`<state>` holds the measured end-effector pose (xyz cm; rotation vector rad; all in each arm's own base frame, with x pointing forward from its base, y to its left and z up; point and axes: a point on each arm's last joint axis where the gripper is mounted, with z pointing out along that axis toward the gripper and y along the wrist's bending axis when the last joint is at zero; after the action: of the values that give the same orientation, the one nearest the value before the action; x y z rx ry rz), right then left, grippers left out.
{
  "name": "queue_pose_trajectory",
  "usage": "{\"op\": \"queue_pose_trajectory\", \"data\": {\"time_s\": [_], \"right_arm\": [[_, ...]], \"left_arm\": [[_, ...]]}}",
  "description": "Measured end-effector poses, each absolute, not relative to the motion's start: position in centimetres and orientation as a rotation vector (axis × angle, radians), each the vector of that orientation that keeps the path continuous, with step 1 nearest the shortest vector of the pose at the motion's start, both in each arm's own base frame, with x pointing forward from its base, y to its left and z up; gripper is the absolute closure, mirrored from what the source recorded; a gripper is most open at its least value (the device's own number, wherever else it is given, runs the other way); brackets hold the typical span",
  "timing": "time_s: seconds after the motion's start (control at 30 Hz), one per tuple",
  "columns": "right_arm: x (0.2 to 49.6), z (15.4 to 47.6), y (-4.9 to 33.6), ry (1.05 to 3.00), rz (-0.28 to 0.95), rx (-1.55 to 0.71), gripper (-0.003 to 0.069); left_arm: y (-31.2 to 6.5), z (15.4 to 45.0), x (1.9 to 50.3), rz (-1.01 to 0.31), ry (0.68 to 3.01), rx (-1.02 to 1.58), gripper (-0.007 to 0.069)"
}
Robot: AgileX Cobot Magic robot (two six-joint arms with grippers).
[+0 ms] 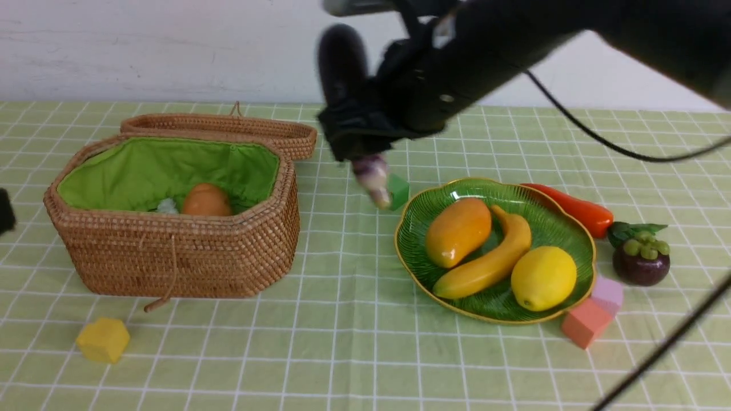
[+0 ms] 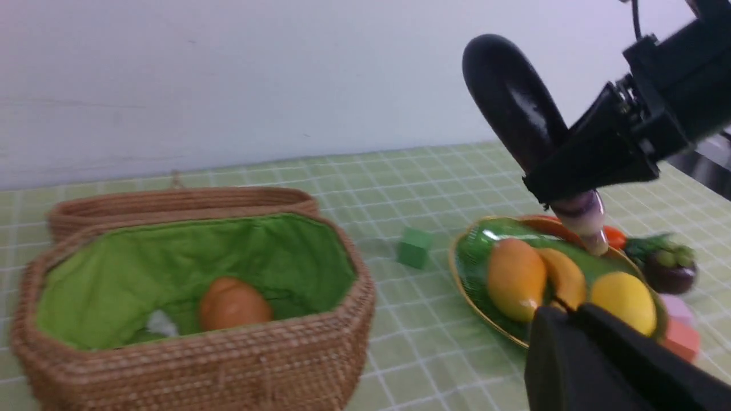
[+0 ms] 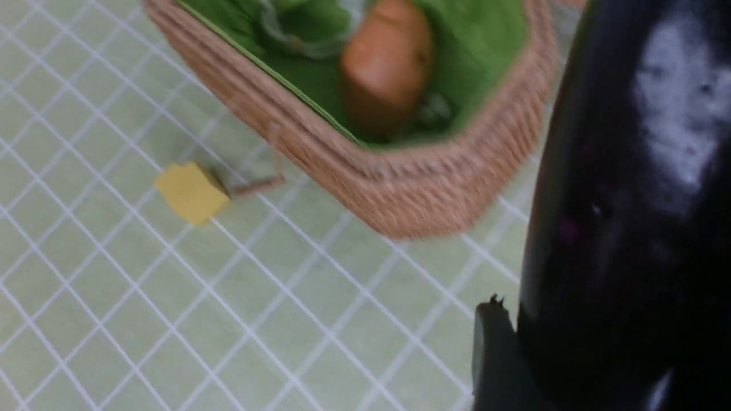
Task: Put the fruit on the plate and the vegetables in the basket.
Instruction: Grab an eggplant with your right arm and place it in the basket on the left.
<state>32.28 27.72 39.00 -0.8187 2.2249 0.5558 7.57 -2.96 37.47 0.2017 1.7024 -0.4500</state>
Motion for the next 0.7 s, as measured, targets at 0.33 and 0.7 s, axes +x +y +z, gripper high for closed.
{"op": "queue_pose_trajectory", "data": {"time_s": [0.33, 0.7], "right_arm": [[38.1, 34.3, 37.3, 1.832, 0.573, -1.097, 0.0331], [40.2, 29.5, 39.4, 1.775, 0.516, -1.101, 0.0204]], "left_arm": [[-1.7, 38.0, 8.1, -0.411, 1.65, 0.006, 0.0608], [-1.7, 37.9, 8.1, -0.412, 1.657, -0.003, 0.0608]]}}
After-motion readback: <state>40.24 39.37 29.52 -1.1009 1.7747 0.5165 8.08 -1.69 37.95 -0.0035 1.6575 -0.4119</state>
